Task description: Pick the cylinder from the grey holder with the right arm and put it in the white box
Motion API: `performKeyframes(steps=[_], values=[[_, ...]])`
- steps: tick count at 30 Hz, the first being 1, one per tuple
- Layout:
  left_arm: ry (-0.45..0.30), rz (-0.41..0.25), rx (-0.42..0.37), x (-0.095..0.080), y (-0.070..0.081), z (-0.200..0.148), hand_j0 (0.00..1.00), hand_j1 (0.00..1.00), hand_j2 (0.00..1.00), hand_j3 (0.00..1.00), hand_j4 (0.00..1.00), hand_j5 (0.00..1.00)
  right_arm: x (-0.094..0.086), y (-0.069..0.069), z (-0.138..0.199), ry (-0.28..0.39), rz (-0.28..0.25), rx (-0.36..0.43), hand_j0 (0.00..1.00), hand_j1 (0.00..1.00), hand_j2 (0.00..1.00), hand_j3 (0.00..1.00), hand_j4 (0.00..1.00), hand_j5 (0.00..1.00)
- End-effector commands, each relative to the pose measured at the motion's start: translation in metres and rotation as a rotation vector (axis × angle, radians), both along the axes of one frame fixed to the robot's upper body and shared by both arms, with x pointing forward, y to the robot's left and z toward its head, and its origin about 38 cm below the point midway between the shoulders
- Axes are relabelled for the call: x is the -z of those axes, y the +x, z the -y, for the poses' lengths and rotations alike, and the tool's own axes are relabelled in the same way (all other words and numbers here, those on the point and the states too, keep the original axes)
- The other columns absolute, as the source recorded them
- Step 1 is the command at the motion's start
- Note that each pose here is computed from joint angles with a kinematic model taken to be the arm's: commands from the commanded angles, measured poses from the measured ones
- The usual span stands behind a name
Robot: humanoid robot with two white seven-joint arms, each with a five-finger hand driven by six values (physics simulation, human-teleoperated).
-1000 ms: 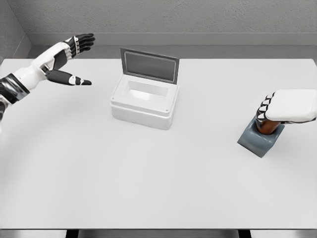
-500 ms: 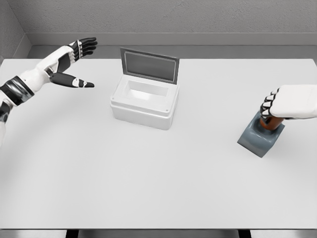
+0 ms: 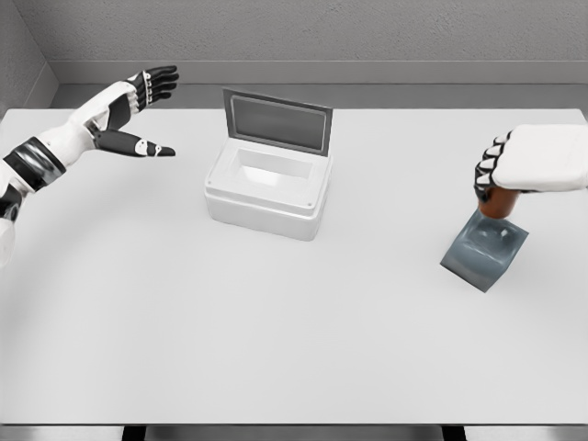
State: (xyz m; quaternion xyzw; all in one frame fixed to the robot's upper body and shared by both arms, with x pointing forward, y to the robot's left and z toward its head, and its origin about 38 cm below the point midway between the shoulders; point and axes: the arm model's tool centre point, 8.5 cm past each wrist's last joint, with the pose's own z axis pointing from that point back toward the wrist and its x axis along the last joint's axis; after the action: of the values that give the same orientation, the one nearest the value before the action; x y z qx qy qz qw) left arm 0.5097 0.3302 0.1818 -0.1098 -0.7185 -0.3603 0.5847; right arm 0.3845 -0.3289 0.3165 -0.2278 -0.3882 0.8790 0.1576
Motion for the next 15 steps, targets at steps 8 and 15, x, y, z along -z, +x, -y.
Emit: performKeyframes(steps=[8, 15], values=[[-0.015, -0.011, 0.002, 0.004, 0.002, 0.006, 1.00, 1.00, 1.00, 1.00, 1.00, 1.00, 0.000, 0.006, -0.022, 0.044, 0.008, -0.048, 0.54, 0.54, 0.54, 0.54, 0.54, 0.54], [-0.017, -0.009, 0.012, 0.002, 0.004, 0.012, 1.00, 1.00, 1.00, 1.00, 1.00, 1.00, -0.002, 0.011, -0.038, 0.067, 0.021, -0.084, 0.54, 0.54, 0.54, 0.54, 0.54, 0.54]])
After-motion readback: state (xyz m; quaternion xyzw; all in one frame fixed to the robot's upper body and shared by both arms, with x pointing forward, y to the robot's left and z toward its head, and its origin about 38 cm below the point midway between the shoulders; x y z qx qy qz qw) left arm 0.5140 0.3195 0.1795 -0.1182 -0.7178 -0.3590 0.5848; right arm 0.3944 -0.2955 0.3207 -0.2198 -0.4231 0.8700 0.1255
